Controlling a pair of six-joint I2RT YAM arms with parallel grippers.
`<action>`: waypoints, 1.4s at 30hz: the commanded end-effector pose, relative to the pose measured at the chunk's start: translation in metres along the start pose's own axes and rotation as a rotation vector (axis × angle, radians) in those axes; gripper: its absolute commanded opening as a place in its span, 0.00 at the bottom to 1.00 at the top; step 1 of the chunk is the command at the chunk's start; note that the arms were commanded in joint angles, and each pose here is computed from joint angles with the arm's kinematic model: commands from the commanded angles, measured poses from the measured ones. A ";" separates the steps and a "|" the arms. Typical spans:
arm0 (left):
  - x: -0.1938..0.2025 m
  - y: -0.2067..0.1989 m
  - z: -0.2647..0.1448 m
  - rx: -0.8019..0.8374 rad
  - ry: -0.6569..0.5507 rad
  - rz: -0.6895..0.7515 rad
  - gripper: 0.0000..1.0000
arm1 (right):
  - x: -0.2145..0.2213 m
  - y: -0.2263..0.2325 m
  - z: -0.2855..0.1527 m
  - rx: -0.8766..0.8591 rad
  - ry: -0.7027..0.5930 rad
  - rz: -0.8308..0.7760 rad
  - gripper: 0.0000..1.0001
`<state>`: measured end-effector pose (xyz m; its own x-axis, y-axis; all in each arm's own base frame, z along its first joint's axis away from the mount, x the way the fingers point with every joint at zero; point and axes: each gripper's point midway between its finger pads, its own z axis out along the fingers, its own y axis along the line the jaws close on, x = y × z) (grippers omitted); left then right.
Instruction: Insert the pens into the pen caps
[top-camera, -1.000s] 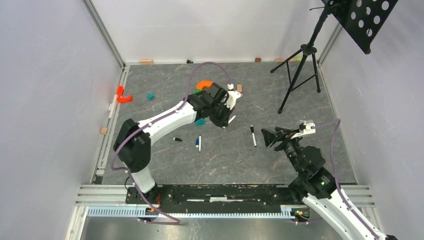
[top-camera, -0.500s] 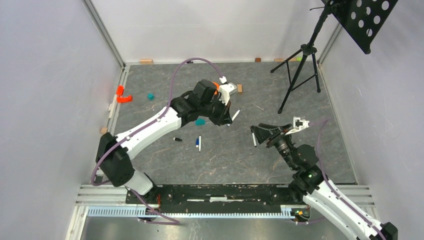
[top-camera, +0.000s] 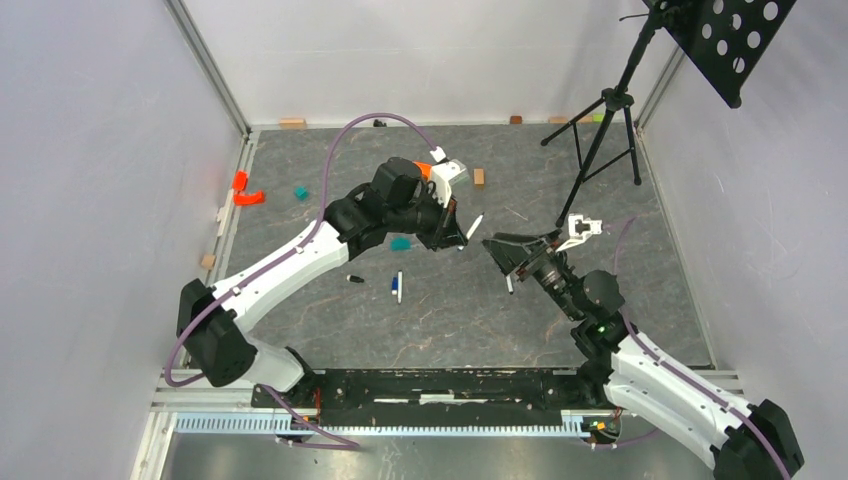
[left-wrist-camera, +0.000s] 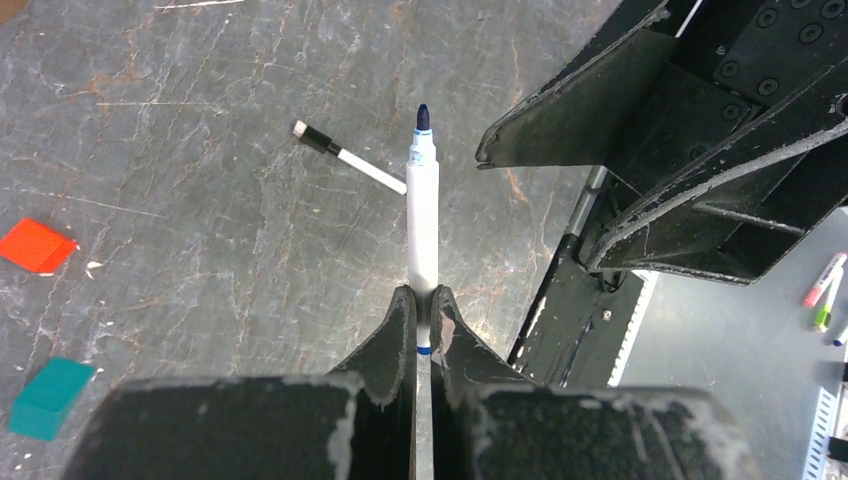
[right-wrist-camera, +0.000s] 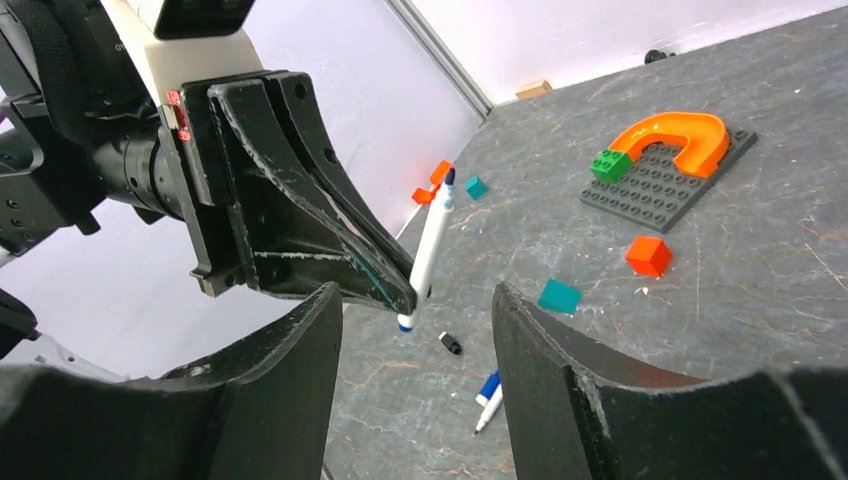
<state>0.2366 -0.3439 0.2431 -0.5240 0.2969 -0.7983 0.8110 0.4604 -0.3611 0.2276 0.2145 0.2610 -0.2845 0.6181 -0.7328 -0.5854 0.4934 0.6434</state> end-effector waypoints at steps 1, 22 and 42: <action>-0.010 -0.019 -0.004 0.080 -0.038 -0.027 0.02 | -0.029 0.031 0.011 -0.090 -0.082 0.020 0.61; -0.007 -0.042 -0.005 0.187 -0.037 0.000 0.02 | -0.018 0.019 0.025 -0.022 -0.094 0.078 0.50; -0.007 -0.042 -0.010 0.177 -0.054 0.042 0.93 | -0.020 0.019 0.022 0.012 -0.099 0.050 0.00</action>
<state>0.2082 -0.3604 0.2487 -0.5305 0.3008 -0.7925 0.8388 0.3216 -0.4394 0.2363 0.2362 0.2641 -0.3191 0.6720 -0.6683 -0.5495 0.4433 0.7082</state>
